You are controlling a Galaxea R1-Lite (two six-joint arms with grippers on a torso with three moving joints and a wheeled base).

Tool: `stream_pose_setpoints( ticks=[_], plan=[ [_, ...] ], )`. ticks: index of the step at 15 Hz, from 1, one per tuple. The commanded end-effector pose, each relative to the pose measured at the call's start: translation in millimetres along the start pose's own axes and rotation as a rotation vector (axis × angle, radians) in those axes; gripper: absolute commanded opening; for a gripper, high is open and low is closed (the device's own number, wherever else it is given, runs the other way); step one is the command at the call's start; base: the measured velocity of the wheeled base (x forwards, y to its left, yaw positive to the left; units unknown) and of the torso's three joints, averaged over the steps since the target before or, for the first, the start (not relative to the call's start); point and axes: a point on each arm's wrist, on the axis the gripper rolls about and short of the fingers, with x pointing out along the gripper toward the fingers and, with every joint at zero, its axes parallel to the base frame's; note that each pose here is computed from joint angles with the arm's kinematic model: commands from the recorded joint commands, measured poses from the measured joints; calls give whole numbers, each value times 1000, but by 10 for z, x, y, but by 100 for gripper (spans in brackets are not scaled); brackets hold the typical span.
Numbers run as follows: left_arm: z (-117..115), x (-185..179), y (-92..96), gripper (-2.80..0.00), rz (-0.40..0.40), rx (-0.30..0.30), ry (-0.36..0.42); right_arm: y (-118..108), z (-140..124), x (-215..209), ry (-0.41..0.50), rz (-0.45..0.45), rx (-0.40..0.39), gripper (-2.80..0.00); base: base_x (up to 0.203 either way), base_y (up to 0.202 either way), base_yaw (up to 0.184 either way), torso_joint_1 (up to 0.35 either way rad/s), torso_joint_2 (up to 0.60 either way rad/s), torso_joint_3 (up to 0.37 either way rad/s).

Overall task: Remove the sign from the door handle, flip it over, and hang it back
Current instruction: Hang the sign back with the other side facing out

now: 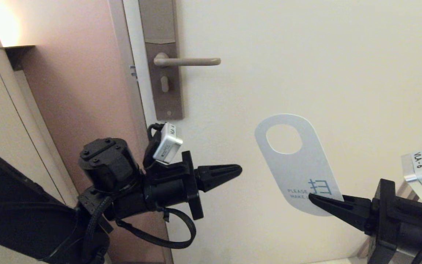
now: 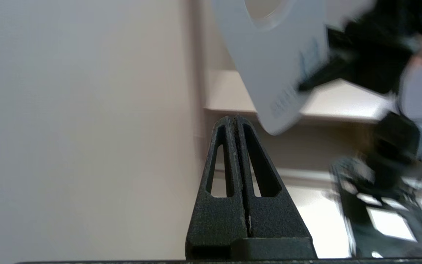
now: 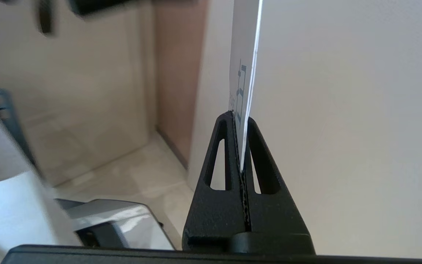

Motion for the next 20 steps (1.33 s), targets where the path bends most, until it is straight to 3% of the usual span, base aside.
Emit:
stream_pose_setpoints(
  ticks=[1, 4, 8, 11, 20],
  plan=[
    [162, -96, -48, -280, 42, 33, -40, -12, -16, 31, 12, -18, 3, -280, 0, 0, 0, 0, 0, 0],
    [292, -370, -193, -280, 181, 44, -48, -32, -29, 55, 28, -75, 6, -280, 0, 0, 0, 0, 0, 0],
    [374, -1039, -294, -280, 527, 108, 31, -60, -25, 62, 35, -150, 6, -280, 0, 0, 0, 0, 0, 0],
    [315, -1573, -472, -280, 731, 137, 81, -86, -24, 98, 30, -201, 6, -280, 0, 0, 0, 0, 0, 0],
    [231, -2250, -904, -280, 1129, 208, 124, -152, -35, 118, 24, -282, 8, -280, 0, 0, 0, 0, 0, 0]
  ],
)
